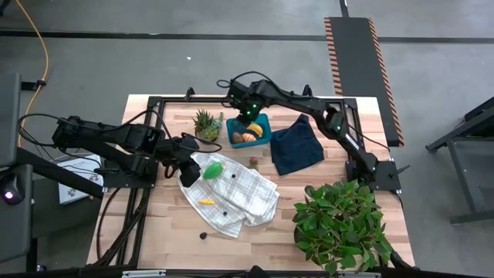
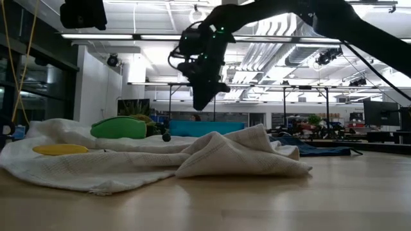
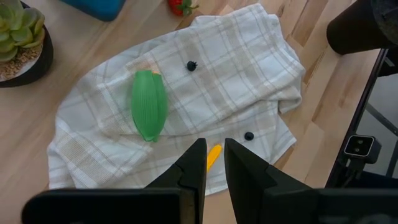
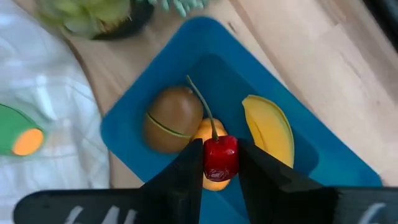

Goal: Pick and placing Produce into tupperware
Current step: Put the cherry into the blue bin

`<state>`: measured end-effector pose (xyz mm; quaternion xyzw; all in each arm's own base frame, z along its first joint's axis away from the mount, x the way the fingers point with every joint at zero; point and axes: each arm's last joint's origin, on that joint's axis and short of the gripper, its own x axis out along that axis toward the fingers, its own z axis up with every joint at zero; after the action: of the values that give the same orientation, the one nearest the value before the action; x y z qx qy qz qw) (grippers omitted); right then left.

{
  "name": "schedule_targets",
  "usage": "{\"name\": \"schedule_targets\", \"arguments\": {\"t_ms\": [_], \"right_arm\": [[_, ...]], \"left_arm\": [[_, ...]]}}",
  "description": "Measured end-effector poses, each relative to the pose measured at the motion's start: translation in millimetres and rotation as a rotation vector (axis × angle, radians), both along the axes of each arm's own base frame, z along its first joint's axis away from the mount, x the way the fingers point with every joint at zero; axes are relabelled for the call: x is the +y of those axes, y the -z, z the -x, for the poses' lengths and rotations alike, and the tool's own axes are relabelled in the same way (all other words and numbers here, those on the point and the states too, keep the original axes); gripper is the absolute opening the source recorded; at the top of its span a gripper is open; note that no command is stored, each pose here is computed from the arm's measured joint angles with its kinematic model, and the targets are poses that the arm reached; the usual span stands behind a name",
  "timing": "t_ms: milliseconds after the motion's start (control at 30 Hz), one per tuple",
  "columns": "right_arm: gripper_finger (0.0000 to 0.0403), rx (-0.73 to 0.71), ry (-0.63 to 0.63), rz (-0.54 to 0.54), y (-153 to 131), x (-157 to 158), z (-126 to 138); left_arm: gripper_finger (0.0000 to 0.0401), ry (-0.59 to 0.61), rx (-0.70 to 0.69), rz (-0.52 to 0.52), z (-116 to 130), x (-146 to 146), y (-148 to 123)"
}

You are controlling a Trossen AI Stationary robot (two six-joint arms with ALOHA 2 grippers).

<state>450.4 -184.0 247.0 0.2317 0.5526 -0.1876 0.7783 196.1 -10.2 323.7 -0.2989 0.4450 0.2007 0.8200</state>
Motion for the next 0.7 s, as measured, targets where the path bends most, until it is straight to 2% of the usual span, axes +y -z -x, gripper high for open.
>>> {"name": "schedule_targets", "arguments": {"t_ms": [300,700], "right_arm": [[0.0073,0.065,-0.010,-0.035,15,0,0],[0.0073,0.054,0.011,-0.067,19,0,-2]], "left_arm": [[0.0046,-0.001,0.000,0.000,0,0,0],[0.0046,-0.002,-0.001,0.001,0,0,0]]}}
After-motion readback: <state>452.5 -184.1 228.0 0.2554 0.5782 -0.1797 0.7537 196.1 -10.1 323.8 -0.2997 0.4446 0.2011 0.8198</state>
